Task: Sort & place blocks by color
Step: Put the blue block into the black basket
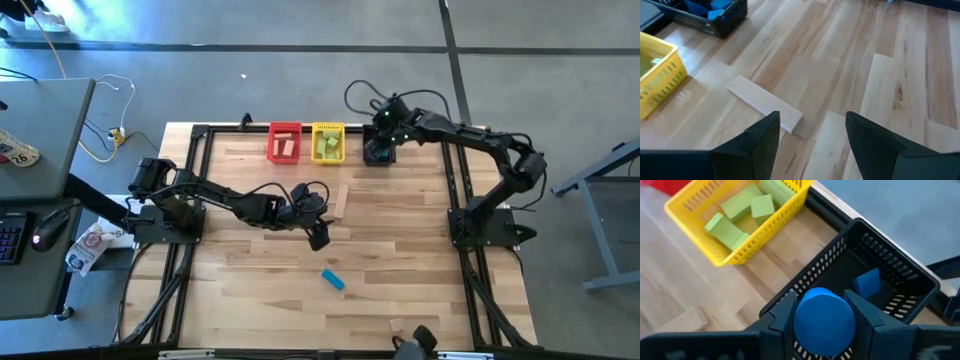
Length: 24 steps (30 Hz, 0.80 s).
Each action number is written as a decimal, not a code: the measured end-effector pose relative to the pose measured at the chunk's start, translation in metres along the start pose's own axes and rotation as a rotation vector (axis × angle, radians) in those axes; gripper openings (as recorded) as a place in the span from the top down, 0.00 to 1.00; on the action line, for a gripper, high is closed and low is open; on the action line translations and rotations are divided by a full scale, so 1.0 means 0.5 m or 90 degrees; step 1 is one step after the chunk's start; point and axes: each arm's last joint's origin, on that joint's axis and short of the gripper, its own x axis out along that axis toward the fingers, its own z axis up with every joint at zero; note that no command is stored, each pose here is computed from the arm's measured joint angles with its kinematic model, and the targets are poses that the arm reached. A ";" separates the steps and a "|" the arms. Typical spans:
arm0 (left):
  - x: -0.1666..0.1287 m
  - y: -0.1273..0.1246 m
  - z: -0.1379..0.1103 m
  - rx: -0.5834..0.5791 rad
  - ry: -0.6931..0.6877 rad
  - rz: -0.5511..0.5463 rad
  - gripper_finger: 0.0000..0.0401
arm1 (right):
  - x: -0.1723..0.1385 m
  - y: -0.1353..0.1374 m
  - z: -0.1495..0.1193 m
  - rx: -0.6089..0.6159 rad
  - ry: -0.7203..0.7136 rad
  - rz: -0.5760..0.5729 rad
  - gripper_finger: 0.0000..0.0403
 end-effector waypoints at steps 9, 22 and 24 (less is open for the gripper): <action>-0.001 -0.002 -0.001 0.001 0.004 -0.012 0.47 | 0.025 -0.050 -0.004 0.071 0.033 0.090 0.74; -0.001 -0.002 -0.001 0.001 0.004 -0.012 0.47 | 0.096 -0.095 -0.014 0.116 0.062 0.109 0.72; -0.001 -0.002 -0.001 0.001 0.005 -0.012 0.47 | 0.097 -0.095 -0.012 0.112 0.054 0.101 0.69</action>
